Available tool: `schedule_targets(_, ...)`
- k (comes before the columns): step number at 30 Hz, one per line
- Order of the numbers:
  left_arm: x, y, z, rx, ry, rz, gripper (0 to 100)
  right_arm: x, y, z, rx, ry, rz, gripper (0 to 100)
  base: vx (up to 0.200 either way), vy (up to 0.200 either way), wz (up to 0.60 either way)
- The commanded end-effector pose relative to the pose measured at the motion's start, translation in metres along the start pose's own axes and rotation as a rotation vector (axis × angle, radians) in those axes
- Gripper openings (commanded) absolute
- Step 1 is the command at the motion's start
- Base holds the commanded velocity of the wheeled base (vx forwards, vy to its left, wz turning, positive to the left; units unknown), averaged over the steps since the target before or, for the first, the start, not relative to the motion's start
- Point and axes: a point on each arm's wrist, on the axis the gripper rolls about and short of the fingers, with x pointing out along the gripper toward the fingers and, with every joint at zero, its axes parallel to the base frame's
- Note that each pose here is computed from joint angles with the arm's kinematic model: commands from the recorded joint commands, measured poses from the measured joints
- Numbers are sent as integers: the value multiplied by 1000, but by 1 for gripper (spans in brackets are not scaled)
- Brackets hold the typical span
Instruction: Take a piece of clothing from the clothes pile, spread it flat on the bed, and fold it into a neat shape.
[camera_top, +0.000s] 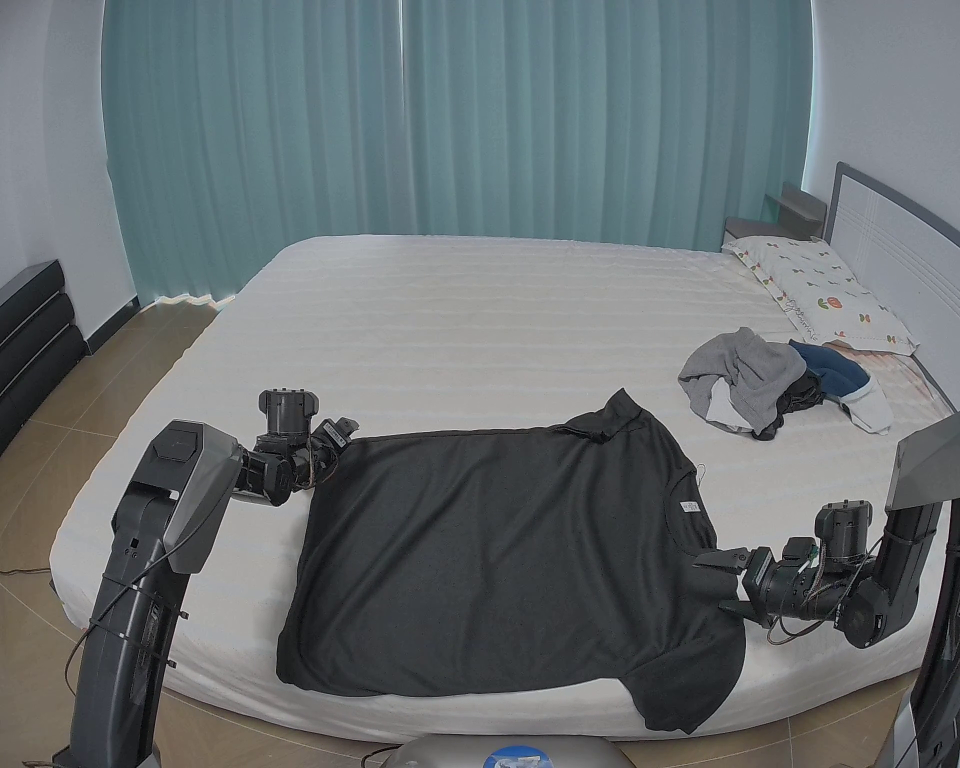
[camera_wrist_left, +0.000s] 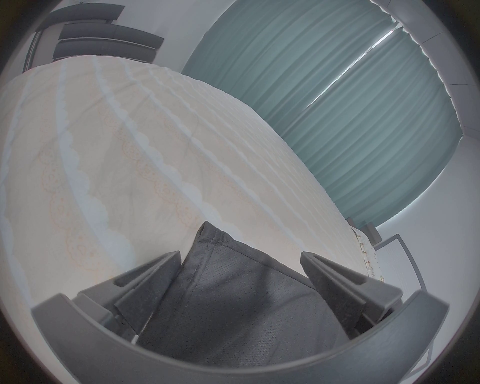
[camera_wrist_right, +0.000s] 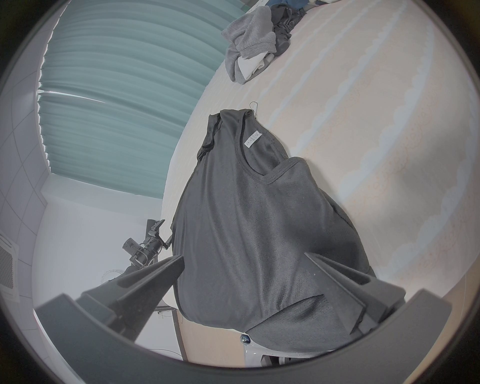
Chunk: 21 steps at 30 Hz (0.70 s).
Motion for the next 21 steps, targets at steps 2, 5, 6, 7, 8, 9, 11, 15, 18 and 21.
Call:
schedule_targets(2, 0, -3, 3, -2, -14, -11, 0, 0, 0, 0, -1, 0, 1, 100, 0, 0, 0)
schedule_targets(5, 1, -2, 3, -3, -20, -13, 0, 0, 0, 0, 0, 1, 0, 100, 0, 0, 0)
schedule_targets(6, 1, -2, 3, -3, -20, -13, 0, 0, 0, 0, -1, 0, 1, 100, 0, 0, 0)
schedule_targets(7, 1, -2, 5, -3, -31, -9, 0, 0, 0, 0, -1, 0, 1, 100, 0, 0, 0)
schedule_targets(8, 1, -1, 7, -6, -48, -4, 0, 0, 0, 0, -1, 0, 1, 100, 0, 0, 0)
schedule_targets(9, 1, -1, 8, -9, -62, -5, 0, 0, 0, 0, 0, 1, 0, 100, 0, 0, 0)
schedule_targets(11, 0, -3, 11, -13, -86, -23, 0, 0, 0, 0, 0, 1, 0, 100, 0, 0, 0)
schedule_targets(15, 0, -3, 16, -16, -130, -37, 0, 0, 0, 0, -1, 0, 1, 100, 0, 0, 0)
schedule_targets(18, 1, -4, 17, -17, -158, -61, 0, 0, 0, 0, -1, 0, 1, 100, 0, 0, 0)
schedule_targets(21, 2, -4, 20, -19, -198, -97, 0, 0, 0, 0, -1, 0, 1, 100, 0, 0, 0)
